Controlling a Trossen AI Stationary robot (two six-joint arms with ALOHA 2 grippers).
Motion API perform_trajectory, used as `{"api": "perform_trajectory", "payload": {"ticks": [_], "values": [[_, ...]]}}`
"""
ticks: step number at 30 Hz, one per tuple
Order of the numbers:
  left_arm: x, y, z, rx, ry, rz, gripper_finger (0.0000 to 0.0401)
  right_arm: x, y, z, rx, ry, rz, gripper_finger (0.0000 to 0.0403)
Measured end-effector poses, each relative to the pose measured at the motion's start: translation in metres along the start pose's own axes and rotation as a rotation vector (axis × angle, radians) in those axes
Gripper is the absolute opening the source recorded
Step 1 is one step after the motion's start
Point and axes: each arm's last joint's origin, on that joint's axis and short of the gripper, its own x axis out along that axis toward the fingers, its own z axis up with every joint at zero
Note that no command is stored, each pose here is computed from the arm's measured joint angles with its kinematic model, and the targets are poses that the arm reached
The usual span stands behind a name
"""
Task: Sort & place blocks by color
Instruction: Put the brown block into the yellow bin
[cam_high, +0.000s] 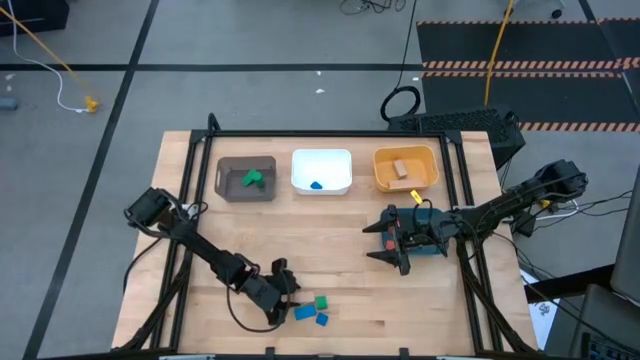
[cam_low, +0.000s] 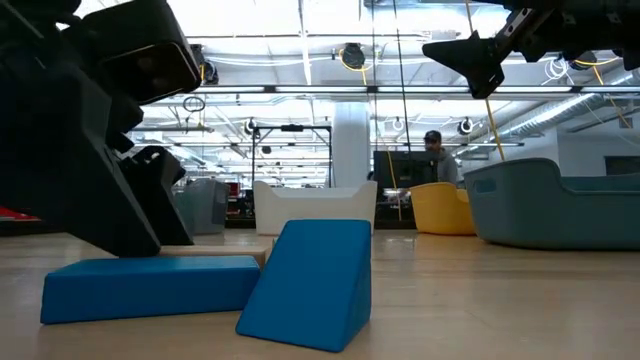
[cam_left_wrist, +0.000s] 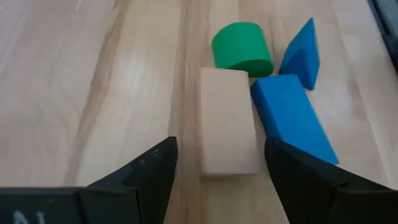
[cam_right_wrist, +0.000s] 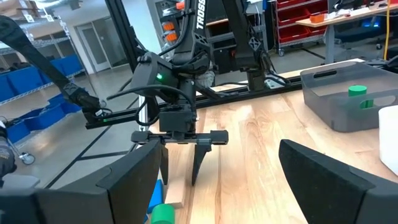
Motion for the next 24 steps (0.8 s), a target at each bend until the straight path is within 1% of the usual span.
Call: {"api": "perform_trajectory", "payload": {"ticks": [7, 14, 17, 22, 24], "values": [[0.009, 0.001, -0.006, 0.0, -0.001, 0.03, 0.0246, 0.0, -0.001, -0.003, -0.004, 0.028, -0.008, 0.0318], [0.011, 0.005, -0.004, 0.076, -0.02, 0.04, 0.0241, 0.0, -0.001, -0.003, -0.004, 0.029, -0.009, 0.0318], [0.012, 0.008, -0.003, 0.099, -0.009, 0.052, 0.0216, 0.0, -0.001, -0.003, -0.004, 0.031, -0.009, 0.0318], [0.013, 0.013, -0.003, 0.159, 0.018, 0.079, 0.0134, 0.0, -0.001, -0.003, -0.005, 0.035, -0.011, 0.0318], [0.014, 0.017, -0.002, 0.166, 0.021, 0.09, 0.0132, 0.0, -0.001, -0.003, -0.005, 0.035, -0.011, 0.0318]]}}
